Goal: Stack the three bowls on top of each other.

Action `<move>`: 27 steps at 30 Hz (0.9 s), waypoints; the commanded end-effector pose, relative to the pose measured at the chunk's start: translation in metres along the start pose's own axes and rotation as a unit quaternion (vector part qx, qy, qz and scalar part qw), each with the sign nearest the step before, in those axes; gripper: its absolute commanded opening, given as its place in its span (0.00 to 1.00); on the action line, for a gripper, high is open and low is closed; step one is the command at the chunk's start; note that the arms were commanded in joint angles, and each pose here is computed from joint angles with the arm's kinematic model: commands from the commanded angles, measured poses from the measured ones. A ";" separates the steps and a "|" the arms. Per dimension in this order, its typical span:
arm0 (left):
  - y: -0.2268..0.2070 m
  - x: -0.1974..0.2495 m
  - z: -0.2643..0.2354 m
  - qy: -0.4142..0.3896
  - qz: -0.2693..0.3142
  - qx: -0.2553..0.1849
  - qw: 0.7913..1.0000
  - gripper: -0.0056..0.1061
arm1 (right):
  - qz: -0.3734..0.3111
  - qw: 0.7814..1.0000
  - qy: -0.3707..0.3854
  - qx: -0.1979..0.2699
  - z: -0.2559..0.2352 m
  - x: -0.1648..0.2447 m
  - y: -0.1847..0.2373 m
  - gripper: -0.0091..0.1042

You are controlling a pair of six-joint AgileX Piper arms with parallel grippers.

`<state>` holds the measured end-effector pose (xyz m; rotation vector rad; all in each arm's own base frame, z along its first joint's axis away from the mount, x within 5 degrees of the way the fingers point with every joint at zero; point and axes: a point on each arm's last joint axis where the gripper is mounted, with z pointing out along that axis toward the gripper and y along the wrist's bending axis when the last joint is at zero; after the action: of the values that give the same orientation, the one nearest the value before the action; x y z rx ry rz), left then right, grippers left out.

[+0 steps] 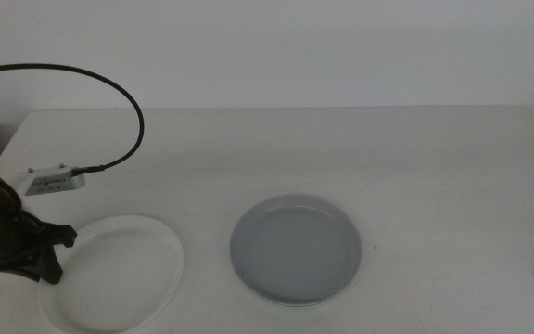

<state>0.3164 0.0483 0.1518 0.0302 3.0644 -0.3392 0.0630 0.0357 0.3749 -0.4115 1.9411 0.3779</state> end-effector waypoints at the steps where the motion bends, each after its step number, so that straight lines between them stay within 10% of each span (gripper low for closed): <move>1: -0.007 0.000 -0.024 -0.022 -0.002 0.006 1.000 0.05 | -0.004 0.999 -0.042 0.004 -0.003 -0.012 0.000 0.50; 14: -0.113 -0.018 -0.144 -0.132 0.037 0.034 0.990 0.05 | -0.006 0.999 -0.042 0.005 -0.003 -0.012 0.000 0.50; 27: -0.237 -0.054 -0.085 -0.086 0.121 0.081 0.986 0.05 | -0.006 0.999 -0.042 0.005 -0.003 -0.012 0.000 0.50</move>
<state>0.3626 -0.1532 0.2646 0.3623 2.9077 -0.4757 0.0630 0.0356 0.3749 -0.4117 1.9411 0.3766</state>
